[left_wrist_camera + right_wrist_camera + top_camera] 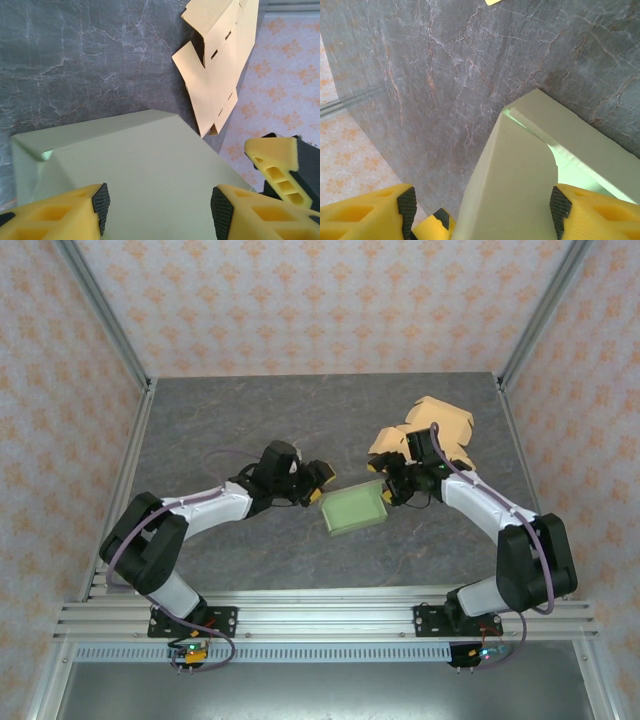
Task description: Fold the paper box
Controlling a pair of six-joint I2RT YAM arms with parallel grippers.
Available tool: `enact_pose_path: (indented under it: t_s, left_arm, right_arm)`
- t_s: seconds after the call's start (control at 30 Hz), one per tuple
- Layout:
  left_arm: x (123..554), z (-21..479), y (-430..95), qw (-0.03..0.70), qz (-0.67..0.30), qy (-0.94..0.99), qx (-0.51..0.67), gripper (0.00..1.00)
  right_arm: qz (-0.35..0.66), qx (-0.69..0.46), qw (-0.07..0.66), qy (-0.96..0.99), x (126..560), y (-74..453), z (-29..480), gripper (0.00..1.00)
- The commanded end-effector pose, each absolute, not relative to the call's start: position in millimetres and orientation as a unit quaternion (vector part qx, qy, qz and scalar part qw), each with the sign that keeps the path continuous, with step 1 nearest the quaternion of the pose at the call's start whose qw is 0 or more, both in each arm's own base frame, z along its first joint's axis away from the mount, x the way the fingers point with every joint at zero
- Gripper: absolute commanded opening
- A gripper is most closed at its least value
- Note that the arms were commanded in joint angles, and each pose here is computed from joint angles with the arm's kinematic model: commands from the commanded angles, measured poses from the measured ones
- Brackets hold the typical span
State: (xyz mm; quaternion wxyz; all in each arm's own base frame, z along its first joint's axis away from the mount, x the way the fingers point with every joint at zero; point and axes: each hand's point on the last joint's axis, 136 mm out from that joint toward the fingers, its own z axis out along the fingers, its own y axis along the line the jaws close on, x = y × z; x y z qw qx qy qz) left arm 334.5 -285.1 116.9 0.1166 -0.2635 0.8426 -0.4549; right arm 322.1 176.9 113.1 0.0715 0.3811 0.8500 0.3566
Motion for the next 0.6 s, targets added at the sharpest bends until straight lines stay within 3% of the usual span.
enact_pose_path:
  t_s: [0.0, 0.23, 0.43, 0.57]
  left_arm:
    - [341, 133, -298, 0.116, -0.483, 0.826, -0.267, 0.59]
    - [341, 140, -297, 0.123, -0.469, 0.841, -0.241, 0.64]
    - [327, 131, -243, 0.177, -0.335, 0.907, -0.183, 0.79]
    - [305, 120, -231, 0.159, -0.302, 0.926, -0.159, 0.85]
  right_arm:
    - [0.367, 0.379, 0.07, 0.846, 324, 184, 115, 0.72]
    - [0.361, 0.371, 0.072, 0.853, 323, 184, 116, 0.78]
    - [0.324, 0.34, 0.081, 0.879, 318, 175, 118, 0.8]
    - [0.304, 0.316, 0.071, 0.896, 313, 174, 115, 0.8]
